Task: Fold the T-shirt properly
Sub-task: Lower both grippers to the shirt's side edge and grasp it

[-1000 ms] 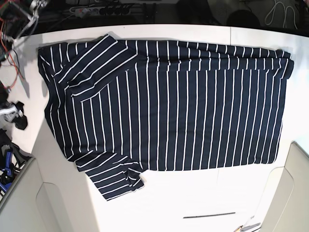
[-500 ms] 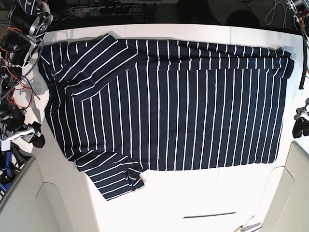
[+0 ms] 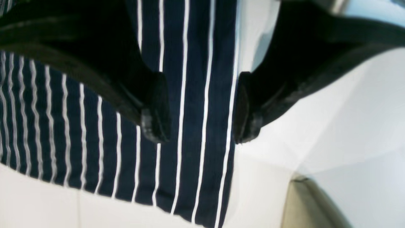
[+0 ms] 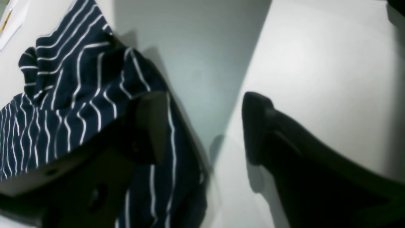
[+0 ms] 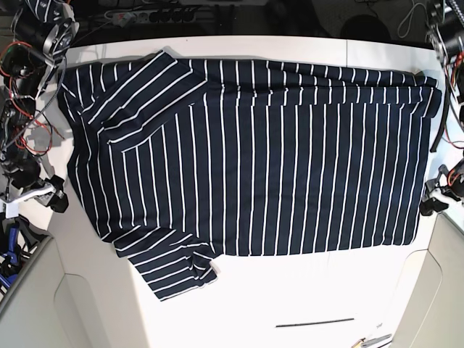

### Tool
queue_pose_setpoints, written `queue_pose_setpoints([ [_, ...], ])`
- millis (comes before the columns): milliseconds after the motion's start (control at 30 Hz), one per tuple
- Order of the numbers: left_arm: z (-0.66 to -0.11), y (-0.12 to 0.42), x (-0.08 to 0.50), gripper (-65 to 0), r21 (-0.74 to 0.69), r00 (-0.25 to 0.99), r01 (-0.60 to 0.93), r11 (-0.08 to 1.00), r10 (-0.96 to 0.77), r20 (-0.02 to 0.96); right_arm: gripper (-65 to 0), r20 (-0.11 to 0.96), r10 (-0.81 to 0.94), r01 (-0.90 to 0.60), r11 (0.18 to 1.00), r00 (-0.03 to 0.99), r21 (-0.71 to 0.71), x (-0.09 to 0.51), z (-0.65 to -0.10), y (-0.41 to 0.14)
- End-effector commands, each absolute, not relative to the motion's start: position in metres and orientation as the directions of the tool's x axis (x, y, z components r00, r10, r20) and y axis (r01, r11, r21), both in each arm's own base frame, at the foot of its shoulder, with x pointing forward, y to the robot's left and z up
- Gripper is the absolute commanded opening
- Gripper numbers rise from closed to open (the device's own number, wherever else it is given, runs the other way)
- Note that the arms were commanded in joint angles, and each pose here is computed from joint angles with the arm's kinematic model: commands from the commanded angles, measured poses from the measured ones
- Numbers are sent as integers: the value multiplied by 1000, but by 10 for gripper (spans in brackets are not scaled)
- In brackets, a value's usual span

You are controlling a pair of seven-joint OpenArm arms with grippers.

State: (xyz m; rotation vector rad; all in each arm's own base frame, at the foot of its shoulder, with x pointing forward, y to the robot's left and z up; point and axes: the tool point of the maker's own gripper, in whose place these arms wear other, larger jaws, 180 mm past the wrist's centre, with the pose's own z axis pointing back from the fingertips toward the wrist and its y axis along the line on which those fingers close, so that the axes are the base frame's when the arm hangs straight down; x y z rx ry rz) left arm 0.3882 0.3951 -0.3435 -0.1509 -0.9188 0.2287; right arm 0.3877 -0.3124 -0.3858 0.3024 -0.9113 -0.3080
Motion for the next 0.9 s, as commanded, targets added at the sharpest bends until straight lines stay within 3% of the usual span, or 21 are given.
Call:
queue_pose_setpoints([
  [0,-317,408,402,-304,-223,523,-134,966,260,812,-280,765,-377,116,920,522,374,401,-364,-322],
  [500,-359,433,409,-304,-155,552,-265,952,281,785,-280,750,-395,107,909,530,403,402,-371,-304],
  [867,-390,407,404,-304,-203,610,-263,943,325,722,-280,733,-399,98,903,551,418,403,-382,-285],
])
